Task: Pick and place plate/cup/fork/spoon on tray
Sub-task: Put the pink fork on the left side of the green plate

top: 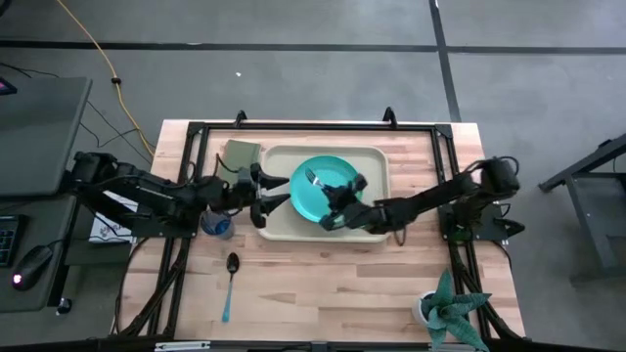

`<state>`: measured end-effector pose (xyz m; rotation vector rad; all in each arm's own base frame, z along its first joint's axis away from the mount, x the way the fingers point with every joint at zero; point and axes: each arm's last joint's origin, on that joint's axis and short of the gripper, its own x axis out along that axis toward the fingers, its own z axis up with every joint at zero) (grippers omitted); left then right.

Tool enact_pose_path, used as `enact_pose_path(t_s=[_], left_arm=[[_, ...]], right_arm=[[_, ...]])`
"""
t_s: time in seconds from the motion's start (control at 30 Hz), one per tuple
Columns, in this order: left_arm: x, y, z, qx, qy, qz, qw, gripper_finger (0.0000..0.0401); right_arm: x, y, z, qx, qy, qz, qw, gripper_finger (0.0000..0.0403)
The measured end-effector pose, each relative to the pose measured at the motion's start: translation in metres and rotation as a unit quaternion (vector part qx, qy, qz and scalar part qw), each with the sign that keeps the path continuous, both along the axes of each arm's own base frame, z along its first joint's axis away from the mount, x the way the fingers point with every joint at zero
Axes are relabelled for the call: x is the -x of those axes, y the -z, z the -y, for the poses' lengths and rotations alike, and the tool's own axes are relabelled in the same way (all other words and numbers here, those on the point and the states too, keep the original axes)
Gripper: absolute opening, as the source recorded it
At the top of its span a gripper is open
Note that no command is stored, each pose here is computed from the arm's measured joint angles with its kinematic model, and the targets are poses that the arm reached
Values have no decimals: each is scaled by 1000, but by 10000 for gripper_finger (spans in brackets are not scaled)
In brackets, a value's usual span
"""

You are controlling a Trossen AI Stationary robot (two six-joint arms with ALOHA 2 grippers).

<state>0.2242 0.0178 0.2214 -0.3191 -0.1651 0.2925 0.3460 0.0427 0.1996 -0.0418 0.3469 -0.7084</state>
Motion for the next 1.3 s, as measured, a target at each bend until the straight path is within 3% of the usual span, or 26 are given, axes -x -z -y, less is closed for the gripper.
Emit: enact_pose_path(t_s=[0.2,0.37,0.73,1.0,1.3], left_arm=[[-5,9,-5,37,-75,-12,996,262],[-6,13,-8,61,-104,-9,993,260],[-10,25,-20,114,-133,-13,984,260],[-24,30,-23,146,-131,-11,980,259],[-36,33,-27,155,-143,-14,977,258]], right_arm=[[-32,-11,-4,32,36,-46,998,14],[-45,-19,-9,34,26,-40,998,14],[-45,-21,-21,36,6,-39,999,14],[-49,-21,-8,9,1,-28,1000,14],[-49,-21,-8,6,-3,-29,1000,14]])
